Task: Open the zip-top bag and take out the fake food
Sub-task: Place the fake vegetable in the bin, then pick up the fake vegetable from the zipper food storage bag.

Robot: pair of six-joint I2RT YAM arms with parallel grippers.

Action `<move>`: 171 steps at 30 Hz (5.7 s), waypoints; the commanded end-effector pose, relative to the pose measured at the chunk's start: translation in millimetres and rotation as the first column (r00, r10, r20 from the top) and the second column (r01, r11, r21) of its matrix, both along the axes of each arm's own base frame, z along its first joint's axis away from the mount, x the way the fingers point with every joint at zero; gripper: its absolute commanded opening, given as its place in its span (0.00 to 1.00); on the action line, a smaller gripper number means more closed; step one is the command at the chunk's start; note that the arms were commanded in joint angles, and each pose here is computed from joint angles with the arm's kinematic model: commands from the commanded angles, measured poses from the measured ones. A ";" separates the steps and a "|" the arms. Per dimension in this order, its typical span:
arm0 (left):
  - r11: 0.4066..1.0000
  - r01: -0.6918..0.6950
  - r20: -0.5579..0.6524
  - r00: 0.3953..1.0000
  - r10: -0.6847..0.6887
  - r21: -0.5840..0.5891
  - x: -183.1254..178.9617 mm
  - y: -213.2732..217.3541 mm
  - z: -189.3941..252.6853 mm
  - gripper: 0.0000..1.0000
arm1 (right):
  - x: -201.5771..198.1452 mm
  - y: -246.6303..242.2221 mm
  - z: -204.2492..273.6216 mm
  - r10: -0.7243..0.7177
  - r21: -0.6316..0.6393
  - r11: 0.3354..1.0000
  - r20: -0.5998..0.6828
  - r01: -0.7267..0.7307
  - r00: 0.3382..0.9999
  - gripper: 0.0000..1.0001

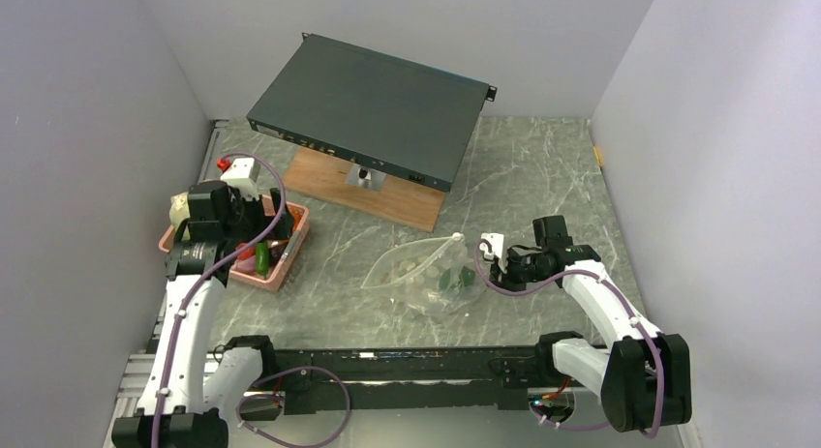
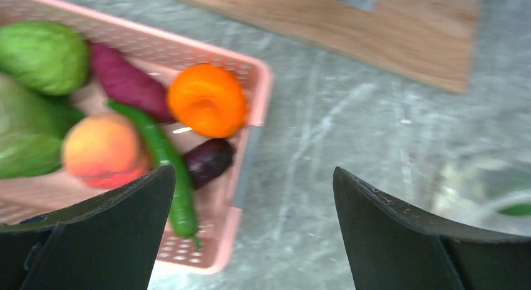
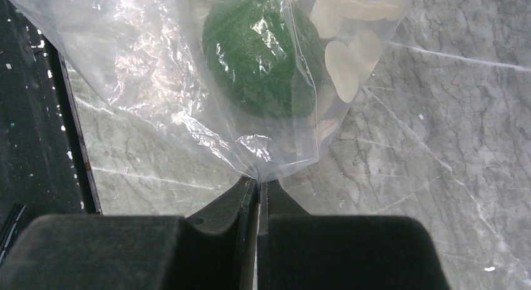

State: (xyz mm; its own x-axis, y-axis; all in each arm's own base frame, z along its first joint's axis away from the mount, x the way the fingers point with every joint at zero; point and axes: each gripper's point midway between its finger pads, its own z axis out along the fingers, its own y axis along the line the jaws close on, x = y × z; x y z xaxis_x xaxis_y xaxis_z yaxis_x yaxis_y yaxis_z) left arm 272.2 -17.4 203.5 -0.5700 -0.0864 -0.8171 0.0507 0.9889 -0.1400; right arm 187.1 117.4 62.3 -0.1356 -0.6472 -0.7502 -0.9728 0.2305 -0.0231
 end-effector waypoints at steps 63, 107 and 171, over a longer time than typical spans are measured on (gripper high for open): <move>0.524 0.821 0.192 0.566 -0.802 -0.228 -71.4 -287.1 -20.7 0.07 | -3.5 6.4 10.7 0.051 0.050 0.997 0.048 -0.053 0.998 0.06; 0.470 0.872 0.213 0.490 -0.845 -0.139 -95.0 -364.3 -107.7 0.40 | -23.8 44.8 2.2 0.198 0.123 0.973 -0.001 -0.197 0.980 0.24; 0.538 0.818 0.202 0.573 -0.794 -0.207 -68.1 -381.1 -115.9 0.96 | 16.2 74.5 -17.4 0.137 0.056 0.990 -0.149 -0.130 0.979 0.09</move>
State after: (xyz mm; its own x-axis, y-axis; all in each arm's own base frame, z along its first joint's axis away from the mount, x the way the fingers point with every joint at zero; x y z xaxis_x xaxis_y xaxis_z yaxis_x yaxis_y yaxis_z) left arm 202.8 -375.1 67.7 -0.4802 0.2225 -0.8484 0.7949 0.5194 -0.3137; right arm 202.2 175.5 31.1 -0.2255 -0.6701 -0.7072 -0.9740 0.1721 0.1475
